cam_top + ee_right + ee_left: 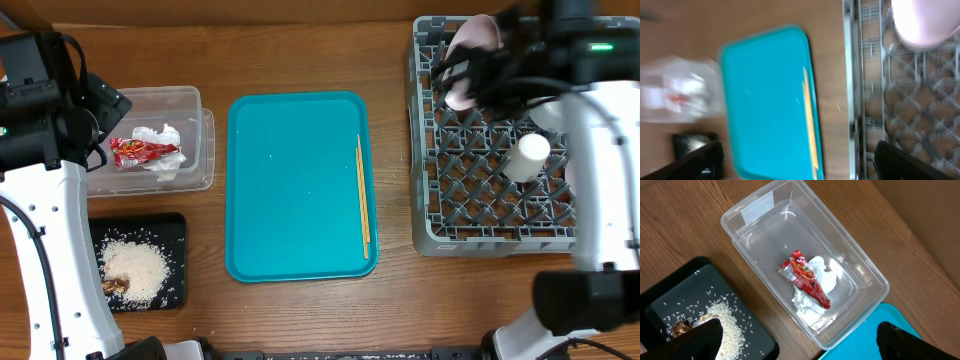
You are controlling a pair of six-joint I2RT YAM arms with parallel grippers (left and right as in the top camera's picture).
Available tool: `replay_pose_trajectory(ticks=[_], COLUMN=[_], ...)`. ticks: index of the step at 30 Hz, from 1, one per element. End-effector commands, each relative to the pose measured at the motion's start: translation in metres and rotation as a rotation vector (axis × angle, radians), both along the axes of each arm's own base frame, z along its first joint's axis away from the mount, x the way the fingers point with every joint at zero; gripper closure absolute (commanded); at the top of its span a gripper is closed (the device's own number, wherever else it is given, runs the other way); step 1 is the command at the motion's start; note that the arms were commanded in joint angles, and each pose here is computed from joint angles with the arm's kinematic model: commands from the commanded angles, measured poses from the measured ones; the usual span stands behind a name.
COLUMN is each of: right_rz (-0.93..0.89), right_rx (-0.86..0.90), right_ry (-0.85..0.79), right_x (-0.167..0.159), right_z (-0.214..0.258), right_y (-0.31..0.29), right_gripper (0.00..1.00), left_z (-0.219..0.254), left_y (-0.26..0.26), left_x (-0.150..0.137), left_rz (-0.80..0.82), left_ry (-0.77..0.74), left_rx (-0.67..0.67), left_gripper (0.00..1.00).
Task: Sort waste into correct bins and load items into the dishwasher
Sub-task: 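Move the right gripper toward the chopsticks on the teal tray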
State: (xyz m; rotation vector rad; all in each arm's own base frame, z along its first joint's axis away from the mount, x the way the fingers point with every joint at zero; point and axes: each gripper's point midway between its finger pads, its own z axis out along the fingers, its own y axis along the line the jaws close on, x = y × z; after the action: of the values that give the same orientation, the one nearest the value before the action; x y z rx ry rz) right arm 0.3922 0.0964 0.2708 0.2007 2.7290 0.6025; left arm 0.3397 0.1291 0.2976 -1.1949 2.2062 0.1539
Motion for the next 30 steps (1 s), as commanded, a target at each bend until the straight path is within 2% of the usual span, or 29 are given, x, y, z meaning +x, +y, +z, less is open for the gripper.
replay_pose_trajectory(ticks=[1,3,5,11,17,21,30], right_rz=[-0.055,-0.012,0.01,0.103,0.146,0.167,0.146], right_rx=[-0.3,-0.325,-0.347,-0.372,-0.309,-0.255,-0.271], right_ry=[0.029,0.041,0.058,0.084,0.151,0.171,0.213], right_x=[-0.013,-0.023,-0.036,-0.057,-0.067,-0.071,-0.076], right_z=[-0.024,-0.033,-0.052,-0.112,-0.167,-0.187,-0.217], right_y=[0.02,0.044,0.076,0.122,0.14,0.15,0.147], right_gripper=[0.02,0.04,0.18,0.32,0.36,0.39,0.39], left_z=[0.002,0.002,0.002,0.002,0.002,0.002,0.002], left_y=[0.0,0.0,0.0,0.0,0.0,0.0,0.0], left_x=[0.002,0.002,0.002,0.002,0.002,0.002,0.002], left_rz=[-0.01,-0.01,-0.01,-0.011,-0.01,-0.011,-0.01], left_ry=[-0.006,-0.005,-0.005,-0.006,-0.006,-0.005,-0.005], left_rx=[0.003,0.003,0.003,0.003,0.003,0.003,0.003], left_gripper=[0.0,0.0,0.0,0.0,0.0,0.0,0.0])
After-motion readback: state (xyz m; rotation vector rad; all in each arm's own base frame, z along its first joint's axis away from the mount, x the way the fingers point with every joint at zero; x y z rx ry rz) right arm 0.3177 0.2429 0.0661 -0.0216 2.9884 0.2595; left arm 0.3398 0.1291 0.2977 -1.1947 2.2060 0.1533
